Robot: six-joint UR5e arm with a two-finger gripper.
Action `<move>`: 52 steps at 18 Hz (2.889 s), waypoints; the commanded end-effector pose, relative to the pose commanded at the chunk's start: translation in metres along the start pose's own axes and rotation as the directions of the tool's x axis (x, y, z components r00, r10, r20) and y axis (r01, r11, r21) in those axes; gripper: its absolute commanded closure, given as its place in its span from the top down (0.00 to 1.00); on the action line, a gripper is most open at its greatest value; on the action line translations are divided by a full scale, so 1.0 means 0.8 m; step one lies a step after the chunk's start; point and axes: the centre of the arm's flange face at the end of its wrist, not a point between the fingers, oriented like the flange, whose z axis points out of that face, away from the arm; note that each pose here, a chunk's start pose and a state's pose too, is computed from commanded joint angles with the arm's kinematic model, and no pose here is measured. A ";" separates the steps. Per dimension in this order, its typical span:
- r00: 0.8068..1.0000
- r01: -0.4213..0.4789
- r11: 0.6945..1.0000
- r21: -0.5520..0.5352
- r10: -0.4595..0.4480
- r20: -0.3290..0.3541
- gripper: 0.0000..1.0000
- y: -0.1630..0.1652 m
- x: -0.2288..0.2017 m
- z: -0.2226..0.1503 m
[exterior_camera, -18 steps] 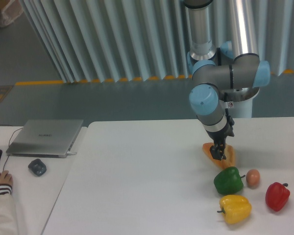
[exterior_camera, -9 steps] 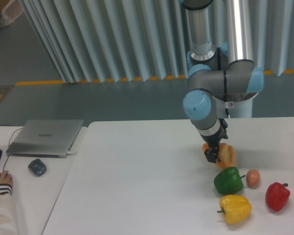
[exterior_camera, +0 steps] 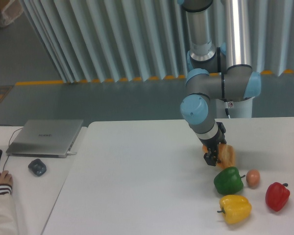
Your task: Place the triangular bread in the basket
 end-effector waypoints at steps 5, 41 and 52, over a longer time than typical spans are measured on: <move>1.000 0.015 1.000 0.002 -0.015 -0.006 0.06 0.004 0.003 -0.011; 0.858 0.416 0.903 0.104 -0.428 0.283 0.04 0.448 0.149 -0.088; 0.813 0.445 0.886 0.127 -0.460 0.357 0.37 0.559 0.195 -0.014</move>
